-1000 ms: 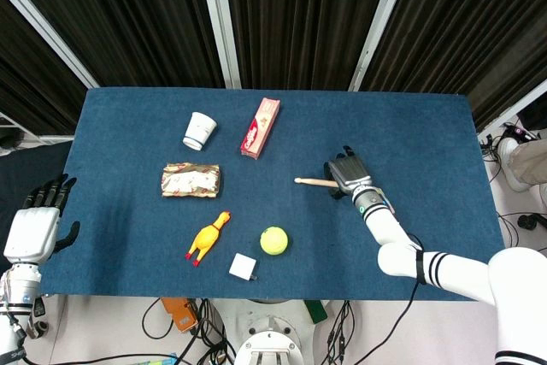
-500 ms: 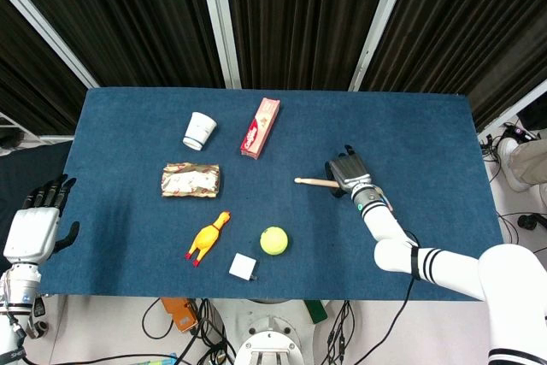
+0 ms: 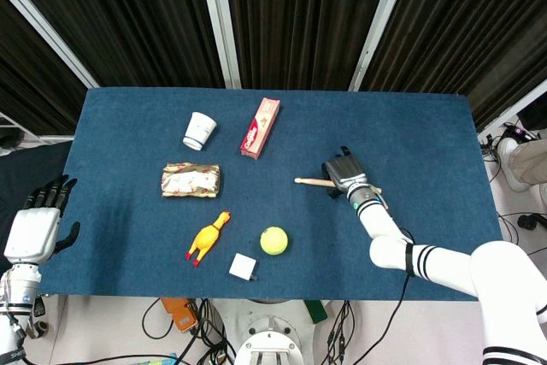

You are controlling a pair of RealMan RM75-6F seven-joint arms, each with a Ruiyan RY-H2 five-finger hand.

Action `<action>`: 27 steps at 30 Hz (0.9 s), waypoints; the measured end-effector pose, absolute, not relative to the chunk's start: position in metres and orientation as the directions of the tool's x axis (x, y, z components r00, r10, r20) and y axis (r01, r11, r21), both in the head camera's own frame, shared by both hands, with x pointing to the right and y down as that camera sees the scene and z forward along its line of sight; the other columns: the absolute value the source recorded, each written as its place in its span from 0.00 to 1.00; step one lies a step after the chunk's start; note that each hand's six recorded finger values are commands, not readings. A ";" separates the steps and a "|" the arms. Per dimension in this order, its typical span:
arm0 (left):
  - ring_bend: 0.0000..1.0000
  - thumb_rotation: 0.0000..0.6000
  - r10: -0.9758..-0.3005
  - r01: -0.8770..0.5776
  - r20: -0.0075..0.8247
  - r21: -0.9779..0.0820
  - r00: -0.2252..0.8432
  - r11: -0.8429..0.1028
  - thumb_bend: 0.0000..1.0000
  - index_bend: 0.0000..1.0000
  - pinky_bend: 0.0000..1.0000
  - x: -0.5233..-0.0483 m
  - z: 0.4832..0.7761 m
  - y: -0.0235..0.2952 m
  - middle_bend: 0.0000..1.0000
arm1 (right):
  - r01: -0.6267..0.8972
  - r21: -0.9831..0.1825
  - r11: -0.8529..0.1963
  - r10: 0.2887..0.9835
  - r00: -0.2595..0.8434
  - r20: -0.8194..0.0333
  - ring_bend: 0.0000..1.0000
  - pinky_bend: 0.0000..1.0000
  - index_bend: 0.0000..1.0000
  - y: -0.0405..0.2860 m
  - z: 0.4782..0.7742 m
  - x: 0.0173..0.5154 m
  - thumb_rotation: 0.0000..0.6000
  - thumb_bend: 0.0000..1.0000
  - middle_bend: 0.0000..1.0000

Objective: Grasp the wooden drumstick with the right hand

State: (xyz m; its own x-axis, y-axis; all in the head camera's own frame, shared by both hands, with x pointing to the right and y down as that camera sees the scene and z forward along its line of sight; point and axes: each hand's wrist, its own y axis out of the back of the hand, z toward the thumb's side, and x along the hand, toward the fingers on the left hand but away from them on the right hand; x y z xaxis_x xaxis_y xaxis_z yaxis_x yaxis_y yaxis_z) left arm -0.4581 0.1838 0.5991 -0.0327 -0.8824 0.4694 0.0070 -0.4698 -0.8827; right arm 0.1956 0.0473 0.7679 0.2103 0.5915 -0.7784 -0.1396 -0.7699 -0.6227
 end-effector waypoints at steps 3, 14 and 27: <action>0.07 1.00 -0.882 0.007 0.470 -0.882 -0.031 -0.470 0.38 0.00 0.11 -0.458 0.599 0.184 0.00 | -0.138 -0.625 -0.768 0.594 0.212 -0.776 0.31 0.00 0.57 0.047 0.768 0.194 1.00 0.50 0.54; 0.07 1.00 -0.882 0.007 0.471 -0.882 -0.025 -0.472 0.38 0.00 0.11 -0.457 0.599 0.185 0.00 | -0.134 -0.626 -0.768 0.595 0.211 -0.775 0.35 0.00 0.62 0.046 0.769 0.194 1.00 0.64 0.57; 0.07 1.00 -0.881 0.001 0.473 -0.881 -0.031 -0.473 0.38 0.00 0.11 -0.458 0.598 0.184 0.00 | -0.064 -0.672 -0.738 0.647 0.220 -0.730 0.40 0.00 0.69 0.023 0.743 0.197 1.00 0.72 0.63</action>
